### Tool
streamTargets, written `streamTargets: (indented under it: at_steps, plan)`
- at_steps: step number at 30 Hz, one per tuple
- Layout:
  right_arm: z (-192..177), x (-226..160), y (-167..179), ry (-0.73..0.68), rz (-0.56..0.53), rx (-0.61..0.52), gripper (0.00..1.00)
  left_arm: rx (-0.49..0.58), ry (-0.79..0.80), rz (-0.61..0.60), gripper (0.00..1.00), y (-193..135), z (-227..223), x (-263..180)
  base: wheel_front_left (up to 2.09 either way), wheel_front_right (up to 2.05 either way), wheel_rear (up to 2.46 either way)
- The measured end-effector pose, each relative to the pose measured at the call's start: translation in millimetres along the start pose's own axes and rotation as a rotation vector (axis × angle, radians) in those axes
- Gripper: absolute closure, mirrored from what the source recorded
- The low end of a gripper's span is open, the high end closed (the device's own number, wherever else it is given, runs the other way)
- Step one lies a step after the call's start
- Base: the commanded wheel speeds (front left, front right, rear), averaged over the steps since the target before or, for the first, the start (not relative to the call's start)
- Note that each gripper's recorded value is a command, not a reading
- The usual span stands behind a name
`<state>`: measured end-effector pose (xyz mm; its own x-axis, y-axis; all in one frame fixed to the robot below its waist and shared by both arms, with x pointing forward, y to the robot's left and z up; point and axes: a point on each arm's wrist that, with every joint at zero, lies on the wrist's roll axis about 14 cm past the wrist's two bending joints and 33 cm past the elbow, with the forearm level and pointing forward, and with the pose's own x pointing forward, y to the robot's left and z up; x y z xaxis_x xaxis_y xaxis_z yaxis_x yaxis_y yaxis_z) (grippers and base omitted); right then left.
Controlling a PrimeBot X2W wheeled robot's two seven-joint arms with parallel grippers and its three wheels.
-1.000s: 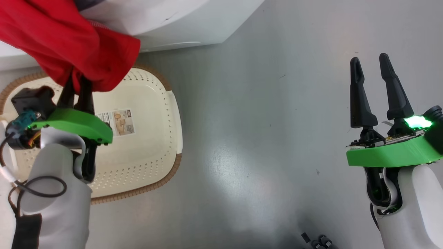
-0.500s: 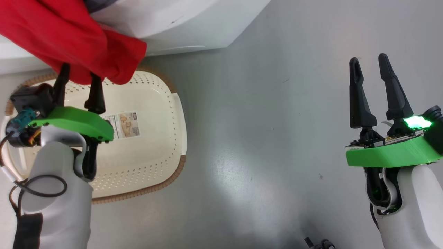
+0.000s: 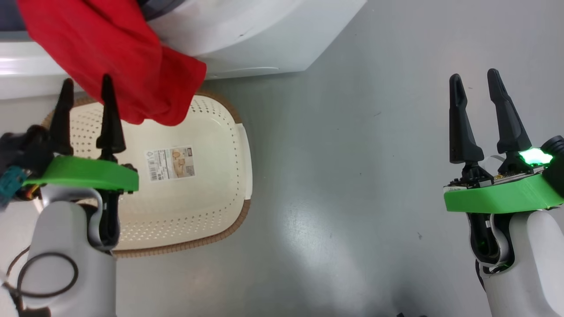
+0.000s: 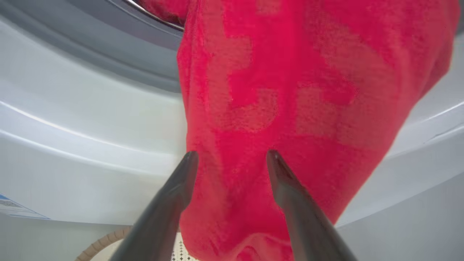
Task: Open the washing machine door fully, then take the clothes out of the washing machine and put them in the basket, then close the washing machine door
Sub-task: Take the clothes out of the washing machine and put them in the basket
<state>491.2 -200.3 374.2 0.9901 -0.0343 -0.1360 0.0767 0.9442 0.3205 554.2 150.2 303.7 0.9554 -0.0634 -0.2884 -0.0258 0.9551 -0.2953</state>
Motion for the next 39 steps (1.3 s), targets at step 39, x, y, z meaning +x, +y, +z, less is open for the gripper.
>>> streamTargets:
  at_steps: [39]
  plan:
    - [-0.3, -1.5, 16.8, 0.004, 0.041, -0.003, 0.0, 0.091, -0.262, -0.028, 0.0, -2.3, 84.9, -57.0, 0.0, 0.0, 0.0]
